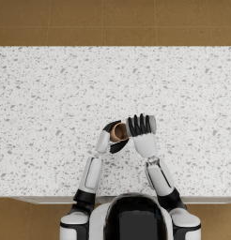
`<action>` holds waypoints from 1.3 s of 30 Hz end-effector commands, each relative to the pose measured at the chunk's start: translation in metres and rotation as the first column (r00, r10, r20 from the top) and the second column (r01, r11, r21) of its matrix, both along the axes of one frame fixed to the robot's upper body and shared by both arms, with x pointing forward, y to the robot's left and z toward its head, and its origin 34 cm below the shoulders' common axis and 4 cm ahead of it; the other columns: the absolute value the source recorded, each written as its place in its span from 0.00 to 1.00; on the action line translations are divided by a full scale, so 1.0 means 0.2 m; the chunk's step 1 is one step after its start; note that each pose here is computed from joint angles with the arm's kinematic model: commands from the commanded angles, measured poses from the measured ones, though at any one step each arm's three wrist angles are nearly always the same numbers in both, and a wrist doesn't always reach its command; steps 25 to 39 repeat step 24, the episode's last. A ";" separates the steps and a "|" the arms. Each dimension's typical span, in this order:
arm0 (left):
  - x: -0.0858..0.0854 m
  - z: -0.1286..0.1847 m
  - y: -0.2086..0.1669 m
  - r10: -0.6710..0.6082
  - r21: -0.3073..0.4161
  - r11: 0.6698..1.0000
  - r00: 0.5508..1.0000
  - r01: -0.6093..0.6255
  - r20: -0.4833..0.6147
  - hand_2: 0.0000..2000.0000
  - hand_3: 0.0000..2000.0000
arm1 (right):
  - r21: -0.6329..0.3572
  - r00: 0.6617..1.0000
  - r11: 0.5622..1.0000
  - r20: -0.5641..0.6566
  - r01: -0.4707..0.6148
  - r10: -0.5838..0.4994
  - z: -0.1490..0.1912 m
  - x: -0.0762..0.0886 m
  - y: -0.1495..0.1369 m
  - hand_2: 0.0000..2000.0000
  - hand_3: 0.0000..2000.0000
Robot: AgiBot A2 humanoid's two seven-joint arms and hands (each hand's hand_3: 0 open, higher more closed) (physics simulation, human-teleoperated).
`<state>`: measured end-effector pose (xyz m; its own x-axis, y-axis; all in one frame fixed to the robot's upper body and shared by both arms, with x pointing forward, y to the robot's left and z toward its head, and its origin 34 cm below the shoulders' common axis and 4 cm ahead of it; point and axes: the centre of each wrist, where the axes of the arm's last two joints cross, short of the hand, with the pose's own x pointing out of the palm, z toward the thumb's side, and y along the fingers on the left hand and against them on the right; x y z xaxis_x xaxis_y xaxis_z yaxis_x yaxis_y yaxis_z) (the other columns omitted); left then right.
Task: Pick up two cups and pour the berry on the right into the cup on the left
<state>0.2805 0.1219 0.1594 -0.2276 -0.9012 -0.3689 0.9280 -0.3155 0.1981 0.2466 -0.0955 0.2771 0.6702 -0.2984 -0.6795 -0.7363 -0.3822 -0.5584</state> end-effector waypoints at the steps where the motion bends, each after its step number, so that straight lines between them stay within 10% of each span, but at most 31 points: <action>1: 0.01 0.03 0.00 0.002 -0.007 1.000 1.000 -0.002 0.017 1.00 0.64 | -0.003 0.999 1.000 0.032 0.016 -0.015 0.03 0.00 0.01 1.00 0.64; 39: -0.02 0.01 -0.01 -0.003 -0.006 1.000 1.000 0.004 0.005 1.00 0.64 | -0.068 0.993 0.991 0.042 0.112 -0.109 -0.01 0.02 -0.02 1.00 0.64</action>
